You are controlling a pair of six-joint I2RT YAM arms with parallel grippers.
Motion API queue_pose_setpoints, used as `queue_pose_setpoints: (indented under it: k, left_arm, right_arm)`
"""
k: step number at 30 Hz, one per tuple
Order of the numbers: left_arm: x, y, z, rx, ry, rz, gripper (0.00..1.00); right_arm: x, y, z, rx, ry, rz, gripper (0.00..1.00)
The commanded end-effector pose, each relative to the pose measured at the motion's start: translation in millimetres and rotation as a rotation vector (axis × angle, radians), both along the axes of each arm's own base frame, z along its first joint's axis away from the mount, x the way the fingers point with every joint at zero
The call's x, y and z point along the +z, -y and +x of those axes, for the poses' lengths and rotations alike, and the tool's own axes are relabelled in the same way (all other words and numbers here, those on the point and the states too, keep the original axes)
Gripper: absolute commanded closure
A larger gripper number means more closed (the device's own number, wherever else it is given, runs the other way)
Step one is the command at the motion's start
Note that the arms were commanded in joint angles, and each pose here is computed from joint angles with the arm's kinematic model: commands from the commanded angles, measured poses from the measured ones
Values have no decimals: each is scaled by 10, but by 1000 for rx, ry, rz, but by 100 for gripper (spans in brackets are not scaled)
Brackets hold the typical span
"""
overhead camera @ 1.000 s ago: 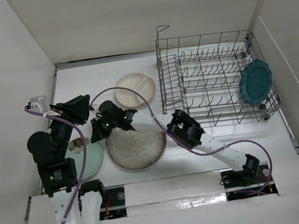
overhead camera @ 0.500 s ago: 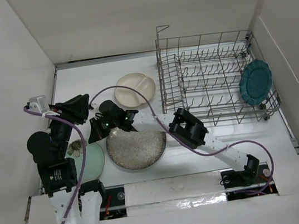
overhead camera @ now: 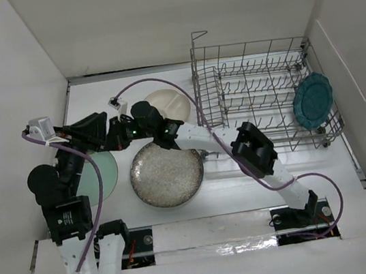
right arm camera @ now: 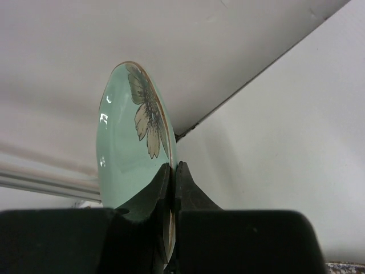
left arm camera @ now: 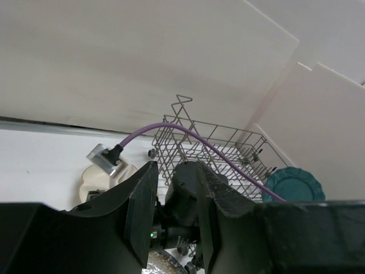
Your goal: Load the plates into the dish rack
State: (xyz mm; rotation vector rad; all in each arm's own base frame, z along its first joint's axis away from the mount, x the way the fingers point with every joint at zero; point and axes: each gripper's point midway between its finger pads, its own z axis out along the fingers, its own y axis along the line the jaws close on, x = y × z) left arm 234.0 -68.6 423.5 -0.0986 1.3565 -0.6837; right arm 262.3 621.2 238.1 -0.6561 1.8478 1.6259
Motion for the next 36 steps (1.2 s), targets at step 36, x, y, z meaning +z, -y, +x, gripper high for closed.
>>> queue_pose_setpoints:
  k: [36]
  left_arm:
    - [-681,515,27,-364,-92,-36,99]
  right_arm:
    - [1554,6453,1032,-1512,387,-190,100]
